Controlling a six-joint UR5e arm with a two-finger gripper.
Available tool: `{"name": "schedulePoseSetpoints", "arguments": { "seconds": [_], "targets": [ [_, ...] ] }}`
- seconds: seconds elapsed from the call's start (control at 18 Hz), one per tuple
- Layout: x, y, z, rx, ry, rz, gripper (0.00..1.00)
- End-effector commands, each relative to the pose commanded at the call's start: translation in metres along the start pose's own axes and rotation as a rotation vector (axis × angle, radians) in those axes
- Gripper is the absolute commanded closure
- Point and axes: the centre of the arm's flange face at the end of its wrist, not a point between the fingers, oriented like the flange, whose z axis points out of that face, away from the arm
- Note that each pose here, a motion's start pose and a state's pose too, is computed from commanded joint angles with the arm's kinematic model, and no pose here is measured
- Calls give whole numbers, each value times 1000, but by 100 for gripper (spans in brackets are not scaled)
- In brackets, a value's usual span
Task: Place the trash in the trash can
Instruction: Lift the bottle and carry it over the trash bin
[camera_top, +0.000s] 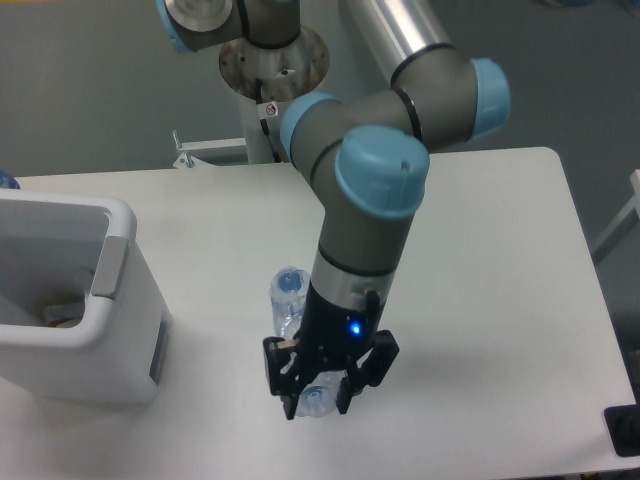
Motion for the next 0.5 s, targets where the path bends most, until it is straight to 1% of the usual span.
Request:
{"name": "schedulePoseSetpoints", "arguments": {
  "seconds": [0.28,0.5],
  "targets": [
    [37,-14,-47,141,120,84,49],
    [77,-17,-87,200,226,141,49]
  ]
}}
